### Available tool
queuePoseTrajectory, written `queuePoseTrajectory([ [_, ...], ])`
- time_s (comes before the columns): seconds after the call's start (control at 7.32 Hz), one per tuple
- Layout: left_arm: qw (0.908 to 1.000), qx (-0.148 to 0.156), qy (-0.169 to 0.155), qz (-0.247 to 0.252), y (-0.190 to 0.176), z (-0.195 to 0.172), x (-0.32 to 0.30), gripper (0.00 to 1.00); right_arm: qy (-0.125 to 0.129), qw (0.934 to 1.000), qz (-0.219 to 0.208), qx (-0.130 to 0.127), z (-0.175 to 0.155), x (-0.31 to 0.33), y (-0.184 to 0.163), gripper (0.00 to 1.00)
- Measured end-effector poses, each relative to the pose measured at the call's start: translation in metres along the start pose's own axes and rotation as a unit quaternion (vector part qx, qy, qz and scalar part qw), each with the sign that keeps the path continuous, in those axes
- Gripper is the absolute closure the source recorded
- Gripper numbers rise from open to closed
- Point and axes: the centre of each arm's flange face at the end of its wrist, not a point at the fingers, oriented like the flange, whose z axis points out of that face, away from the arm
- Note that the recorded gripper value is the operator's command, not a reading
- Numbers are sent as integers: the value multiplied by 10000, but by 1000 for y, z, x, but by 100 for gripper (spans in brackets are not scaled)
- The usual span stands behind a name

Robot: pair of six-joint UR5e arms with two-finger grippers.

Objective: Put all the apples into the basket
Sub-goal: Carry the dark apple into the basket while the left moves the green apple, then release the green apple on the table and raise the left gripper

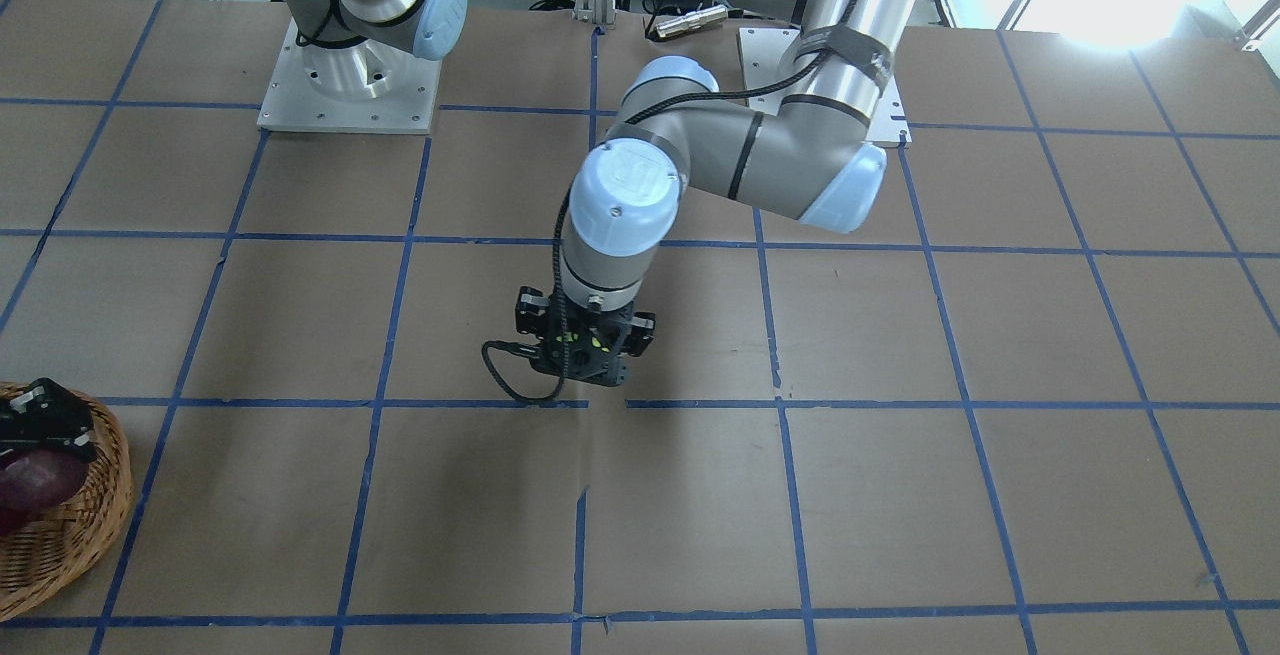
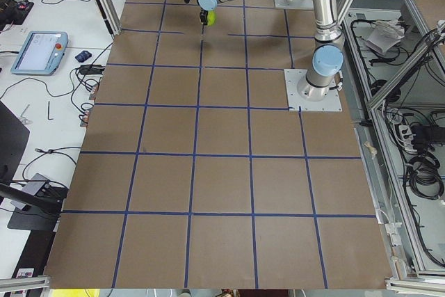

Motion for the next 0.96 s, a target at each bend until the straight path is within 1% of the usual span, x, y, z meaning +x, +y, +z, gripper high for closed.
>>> queuePoseTrajectory([
  [0.14,9999,56,-61,75,7,18,21,70,-2,9999,-152,19,3,6,3,0],
  [0.27,9998,50,-142,122,13,35,29,40,41,9998,-212,22,-2,9,4,0],
  [0.41,9997,62,-172,130,17,50,31,14,60,9997,-231,2,-10,12,3,0],
  [0.55,9997,156,-152,108,18,60,30,0,-21,9997,-220,-56,-20,12,2,0],
  [0.68,9995,295,-100,69,15,57,30,0,-196,9995,-199,-154,-34,6,1,0],
  [0.82,9992,392,-53,43,11,42,30,0,-471,9984,-127,-286,-47,-9,-4,0],
  [0.96,9991,425,-43,-6,4,19,24,0,-736,9962,20,-460,-54,-38,-21,0],
])
